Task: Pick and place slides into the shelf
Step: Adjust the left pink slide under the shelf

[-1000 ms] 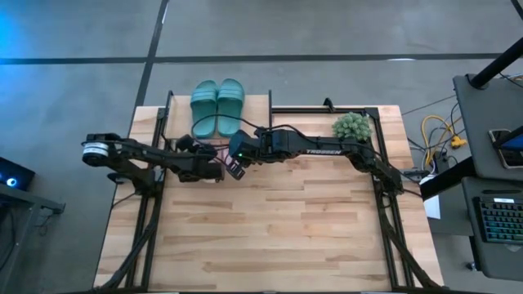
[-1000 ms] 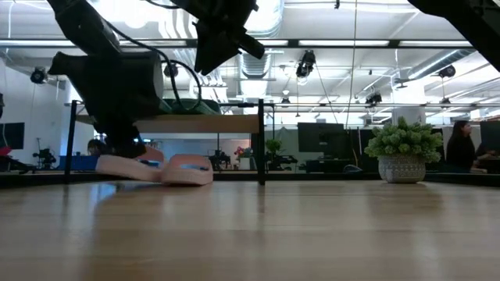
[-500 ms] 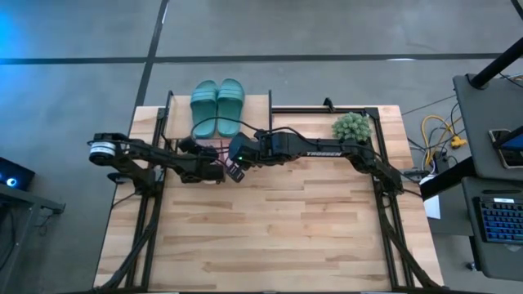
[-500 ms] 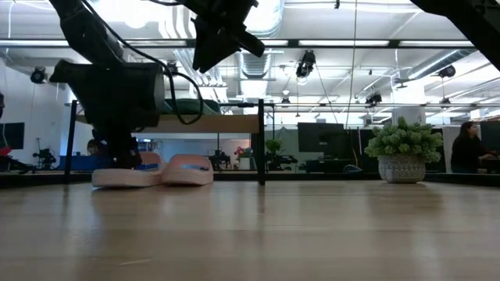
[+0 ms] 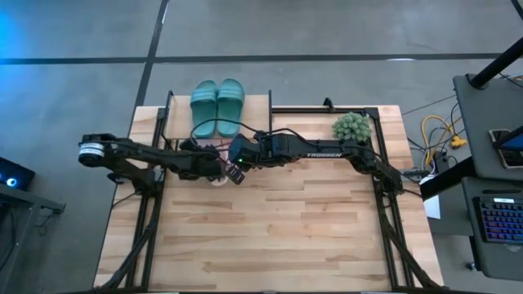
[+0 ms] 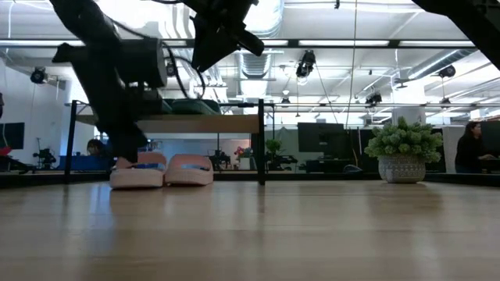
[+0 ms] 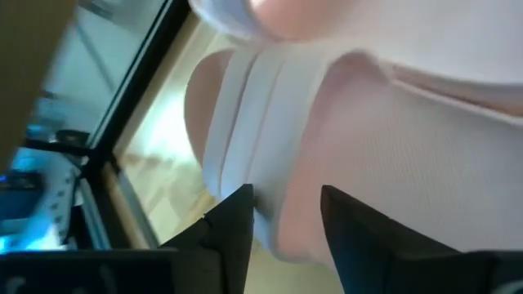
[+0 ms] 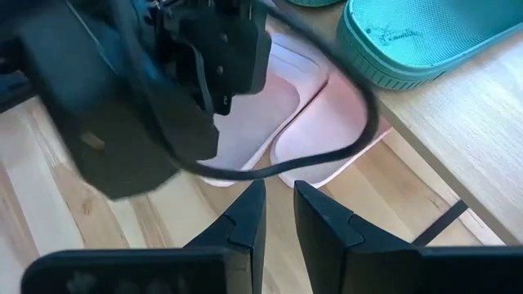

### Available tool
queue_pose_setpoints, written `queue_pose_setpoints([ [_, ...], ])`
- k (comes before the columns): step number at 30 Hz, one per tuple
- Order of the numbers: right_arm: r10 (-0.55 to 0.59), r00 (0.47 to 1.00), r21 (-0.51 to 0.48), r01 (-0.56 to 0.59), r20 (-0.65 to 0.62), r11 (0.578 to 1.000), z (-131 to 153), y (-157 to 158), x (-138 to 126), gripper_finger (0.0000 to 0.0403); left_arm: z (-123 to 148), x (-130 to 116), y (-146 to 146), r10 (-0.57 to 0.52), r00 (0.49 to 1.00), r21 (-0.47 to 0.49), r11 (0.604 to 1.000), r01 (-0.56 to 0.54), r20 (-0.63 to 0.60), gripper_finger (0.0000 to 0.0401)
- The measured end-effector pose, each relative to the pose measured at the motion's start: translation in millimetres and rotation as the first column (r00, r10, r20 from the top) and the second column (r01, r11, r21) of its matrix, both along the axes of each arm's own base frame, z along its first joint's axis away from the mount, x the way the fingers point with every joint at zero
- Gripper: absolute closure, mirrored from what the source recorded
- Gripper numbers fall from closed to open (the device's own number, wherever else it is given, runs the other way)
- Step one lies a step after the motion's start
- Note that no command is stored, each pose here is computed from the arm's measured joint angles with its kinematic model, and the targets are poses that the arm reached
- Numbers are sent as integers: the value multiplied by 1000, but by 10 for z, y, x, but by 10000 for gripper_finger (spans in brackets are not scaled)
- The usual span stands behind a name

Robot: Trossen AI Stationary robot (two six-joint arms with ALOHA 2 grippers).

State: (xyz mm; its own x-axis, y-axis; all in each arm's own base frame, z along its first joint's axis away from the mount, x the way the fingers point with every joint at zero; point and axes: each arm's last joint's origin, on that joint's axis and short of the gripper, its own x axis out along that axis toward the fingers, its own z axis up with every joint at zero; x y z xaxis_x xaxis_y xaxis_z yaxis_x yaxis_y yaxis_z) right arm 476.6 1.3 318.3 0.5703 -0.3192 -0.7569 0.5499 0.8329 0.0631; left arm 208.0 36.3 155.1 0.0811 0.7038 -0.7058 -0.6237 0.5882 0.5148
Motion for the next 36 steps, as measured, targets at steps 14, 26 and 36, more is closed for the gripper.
queue_pose_setpoints([
  [14,2,1000,0,-2,-4,1000,-2,7,-3,344,534,-231,-181,-36,924,-439,873,215,381,271],
  [26,1,999,-3,-1,-34,1000,-85,4,-5,344,519,-133,-646,-128,840,-520,733,438,527,335],
  [36,2,998,-4,-2,-67,1000,-144,5,-17,344,179,70,-814,-200,883,-490,769,411,425,397],
])
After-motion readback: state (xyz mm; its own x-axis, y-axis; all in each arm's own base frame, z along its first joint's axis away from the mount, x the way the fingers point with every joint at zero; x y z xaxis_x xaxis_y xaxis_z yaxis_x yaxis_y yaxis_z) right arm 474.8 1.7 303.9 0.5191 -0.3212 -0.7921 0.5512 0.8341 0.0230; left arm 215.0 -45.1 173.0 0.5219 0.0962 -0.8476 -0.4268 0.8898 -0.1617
